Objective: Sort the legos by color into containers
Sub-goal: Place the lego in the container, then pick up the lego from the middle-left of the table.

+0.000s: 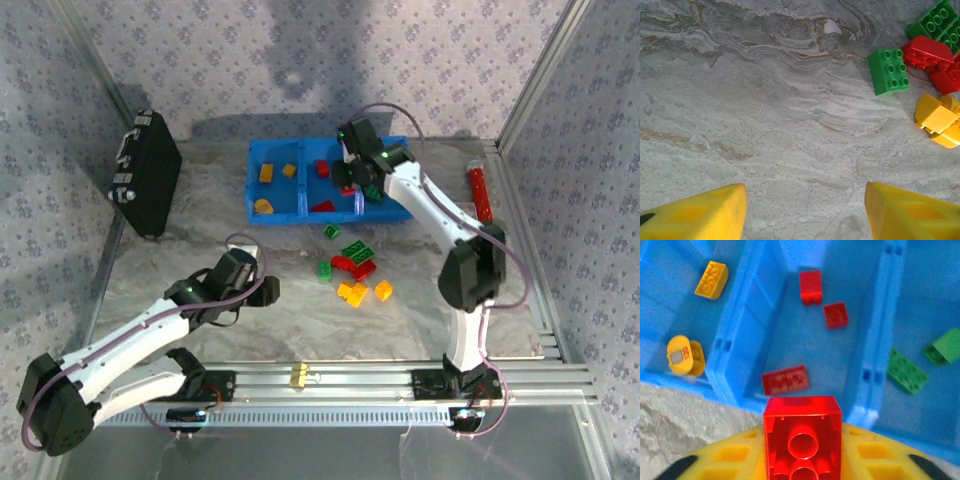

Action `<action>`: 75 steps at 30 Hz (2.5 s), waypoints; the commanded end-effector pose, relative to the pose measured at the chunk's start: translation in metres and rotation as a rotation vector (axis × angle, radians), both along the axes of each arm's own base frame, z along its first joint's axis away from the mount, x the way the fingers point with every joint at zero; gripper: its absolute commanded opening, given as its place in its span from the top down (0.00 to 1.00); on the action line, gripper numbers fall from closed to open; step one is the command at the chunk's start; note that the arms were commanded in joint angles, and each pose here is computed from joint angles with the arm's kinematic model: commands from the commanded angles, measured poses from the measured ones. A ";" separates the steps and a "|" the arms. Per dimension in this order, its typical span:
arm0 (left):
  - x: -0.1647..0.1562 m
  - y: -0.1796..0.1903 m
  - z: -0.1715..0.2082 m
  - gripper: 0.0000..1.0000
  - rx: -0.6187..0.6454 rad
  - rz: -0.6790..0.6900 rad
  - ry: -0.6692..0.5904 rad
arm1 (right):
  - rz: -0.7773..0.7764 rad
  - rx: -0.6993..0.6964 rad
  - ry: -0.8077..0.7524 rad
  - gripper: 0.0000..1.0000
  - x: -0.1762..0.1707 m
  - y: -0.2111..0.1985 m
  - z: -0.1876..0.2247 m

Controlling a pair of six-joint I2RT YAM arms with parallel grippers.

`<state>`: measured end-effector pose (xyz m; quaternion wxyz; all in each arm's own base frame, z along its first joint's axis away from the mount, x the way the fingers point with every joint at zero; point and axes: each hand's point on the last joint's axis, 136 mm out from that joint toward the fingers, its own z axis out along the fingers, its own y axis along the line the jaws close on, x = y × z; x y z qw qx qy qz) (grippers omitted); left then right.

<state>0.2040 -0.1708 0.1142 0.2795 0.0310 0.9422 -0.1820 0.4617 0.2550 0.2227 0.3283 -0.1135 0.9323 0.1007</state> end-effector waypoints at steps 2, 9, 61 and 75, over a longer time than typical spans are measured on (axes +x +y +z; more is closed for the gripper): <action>-0.004 0.005 0.013 0.36 0.007 0.008 -0.015 | -0.017 -0.066 0.088 0.14 0.020 0.000 -0.021; -0.009 -0.027 0.024 0.35 0.039 -0.146 -0.041 | -0.015 0.012 -0.023 0.10 -0.015 -0.011 0.021; 0.007 -0.296 -0.077 0.34 0.368 -0.757 0.156 | -0.349 0.257 -0.019 0.10 -0.192 -0.193 -0.023; 0.008 -0.293 -0.073 0.66 0.380 -0.744 0.138 | -0.362 0.257 -0.016 0.11 -0.197 -0.197 -0.027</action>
